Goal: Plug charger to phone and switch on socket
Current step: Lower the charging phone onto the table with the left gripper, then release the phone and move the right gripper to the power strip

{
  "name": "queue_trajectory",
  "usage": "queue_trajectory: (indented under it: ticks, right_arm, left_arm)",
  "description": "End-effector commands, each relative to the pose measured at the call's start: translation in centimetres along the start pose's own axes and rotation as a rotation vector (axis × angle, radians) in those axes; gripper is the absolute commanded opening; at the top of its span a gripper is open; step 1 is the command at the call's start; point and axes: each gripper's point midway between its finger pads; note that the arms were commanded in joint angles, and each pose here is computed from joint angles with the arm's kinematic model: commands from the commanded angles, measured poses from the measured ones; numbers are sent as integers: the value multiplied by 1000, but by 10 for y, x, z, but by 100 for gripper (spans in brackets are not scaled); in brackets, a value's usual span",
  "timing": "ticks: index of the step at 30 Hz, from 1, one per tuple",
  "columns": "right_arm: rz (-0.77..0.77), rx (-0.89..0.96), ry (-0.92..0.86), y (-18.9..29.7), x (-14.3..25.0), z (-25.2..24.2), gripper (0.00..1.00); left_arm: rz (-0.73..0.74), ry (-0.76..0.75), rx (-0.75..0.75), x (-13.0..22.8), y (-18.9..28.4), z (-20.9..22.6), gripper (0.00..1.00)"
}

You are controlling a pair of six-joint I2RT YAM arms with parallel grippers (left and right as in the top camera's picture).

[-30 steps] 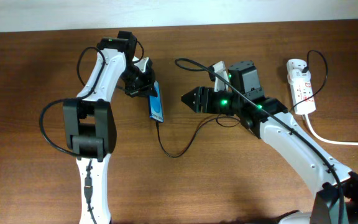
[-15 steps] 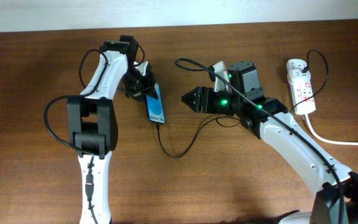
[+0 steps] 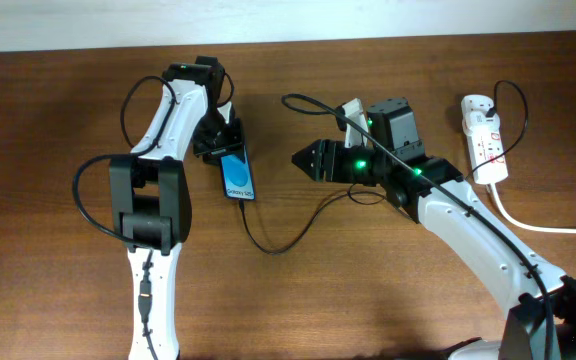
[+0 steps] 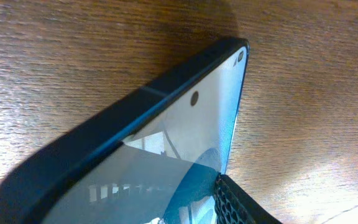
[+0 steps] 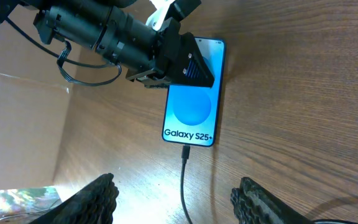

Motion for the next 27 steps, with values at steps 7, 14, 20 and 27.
queue_trajectory:
  ticks: [7, 14, 20, 27]
  right_arm:
    - [-29, 1, 31, 6, -10, 6, 64]
    - [-30, 0, 33, 6, -10, 6, 64]
    - [-153, 76, 154, 52, -33, 24, 72]
    - [-237, 346, 28, 206, -35, -16, 73]
  left_arm:
    - [-31, 14, -69, -8, -2, 14, 70]
    - [-139, -12, -90, -26, 30, 10, 71]
    - [-513, -154, 89, -18, 213, -38, 72]
    - [-660, -424, 202, 45, 302, -58, 71]
Point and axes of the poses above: each gripper's point midway between its finger pads, its own y axis back along the fingers, its own z axis along the line the jaws close on, x = y × z, and after that the axes turned 13 degrees about y, right-handed
